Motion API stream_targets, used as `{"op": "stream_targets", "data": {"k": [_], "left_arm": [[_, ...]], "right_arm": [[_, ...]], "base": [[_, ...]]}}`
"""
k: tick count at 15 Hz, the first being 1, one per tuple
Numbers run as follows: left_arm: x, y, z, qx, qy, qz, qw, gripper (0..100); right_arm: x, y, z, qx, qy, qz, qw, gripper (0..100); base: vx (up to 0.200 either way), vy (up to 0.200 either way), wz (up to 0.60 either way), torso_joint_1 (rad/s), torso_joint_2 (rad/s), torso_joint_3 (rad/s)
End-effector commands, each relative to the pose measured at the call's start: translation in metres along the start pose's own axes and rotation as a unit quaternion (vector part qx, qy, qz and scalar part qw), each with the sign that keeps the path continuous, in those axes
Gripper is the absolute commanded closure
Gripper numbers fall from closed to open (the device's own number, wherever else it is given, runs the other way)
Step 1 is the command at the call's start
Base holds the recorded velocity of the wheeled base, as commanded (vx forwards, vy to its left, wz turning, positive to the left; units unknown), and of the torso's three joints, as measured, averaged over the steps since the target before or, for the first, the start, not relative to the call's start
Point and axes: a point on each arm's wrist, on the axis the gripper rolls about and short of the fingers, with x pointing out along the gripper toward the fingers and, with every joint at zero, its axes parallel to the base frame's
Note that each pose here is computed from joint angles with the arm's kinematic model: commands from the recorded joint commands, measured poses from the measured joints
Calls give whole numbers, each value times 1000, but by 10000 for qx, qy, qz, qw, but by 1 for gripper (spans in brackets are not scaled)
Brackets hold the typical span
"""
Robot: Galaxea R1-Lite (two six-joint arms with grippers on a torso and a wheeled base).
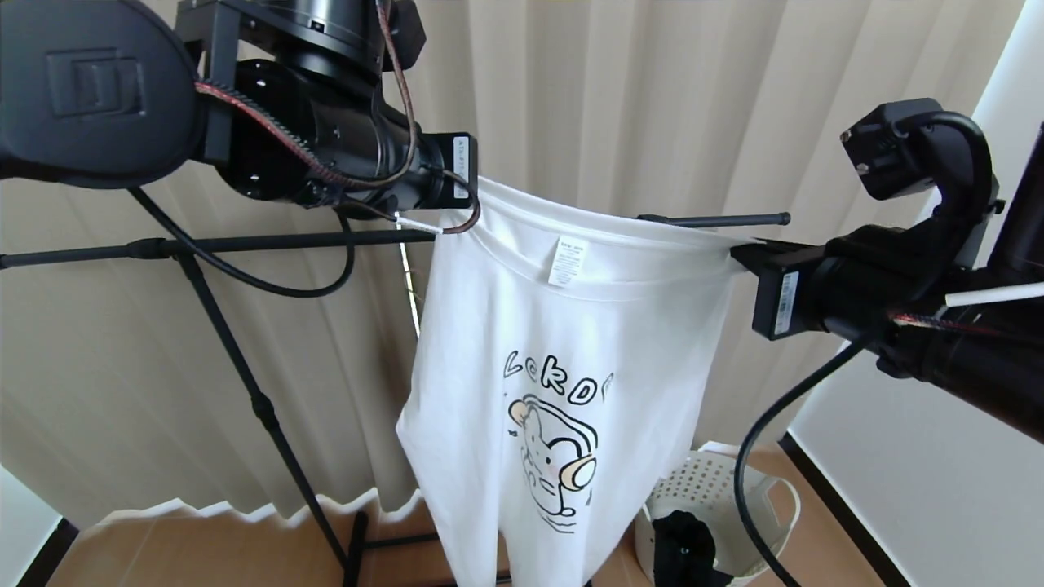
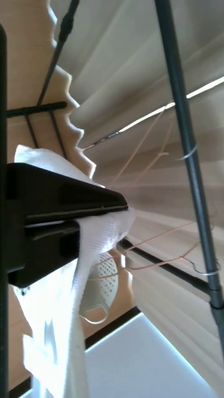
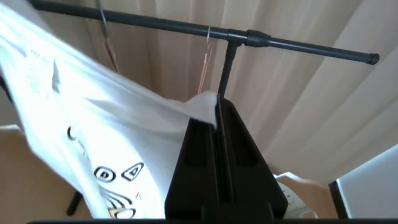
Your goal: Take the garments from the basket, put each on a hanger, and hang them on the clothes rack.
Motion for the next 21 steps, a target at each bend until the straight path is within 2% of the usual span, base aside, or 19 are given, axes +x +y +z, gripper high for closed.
{"op": "stream_targets", "data": {"k": [1,2,4,5,6,9,10,11,12,18,20,21], "left_arm": [[37,-14,1,41,-49,5,10000,100],[47,-17,-6,133,66,9,9999,100],[58,-20,-7,299,-61,-90,9995,100],[63,-23,-7,340,-192,-145,9991,100],[65,-24,-6,388,-306,-165,9986,100],[63,-26,-2,358,-433,-396,9976,100],[63,-26,-2,357,-437,-427,9975,100],[61,-29,-2,366,-442,-480,9972,100],[60,-31,-2,375,-442,-509,9970,100],[58,-33,-2,368,-463,-534,9968,100],[54,-30,2,363,-501,-508,9968,100],[53,-28,3,360,-495,-478,9970,100]], "right_arm": [[-20,7,-8,-185,87,365,9991,100],[-27,15,-12,-273,176,586,9978,100],[-43,39,-18,-425,328,1223,9910,100],[-50,54,-19,-307,351,1552,9868,100],[-51,71,-21,-28,458,1793,9827,100],[-42,109,-23,756,721,2074,9727,100],[-40,113,-22,903,762,2083,9709,100],[-37,119,-15,1319,747,2084,9662,100],[-36,121,-12,1510,747,2080,9635,100],[-34,121,-14,1511,770,2027,9644,100],[-31,113,-16,1313,775,1880,9703,100],[-24,103,-22,914,769,1693,9783,100]], "base": [[0,0,0,0,0,0],[0,0,0,0,0,0],[0,0,0,0,0,0],[0,0,0,0,0,0],[0,0,0,0,0,0],[0,0,0,0,0,0],[0,0,0,0,0,0],[0,0,0,0,0,0],[0,0,0,0,0,0],[0,0,0,0,0,0],[0,0,0,0,0,0],[0,0,0,0,0,0]]}}
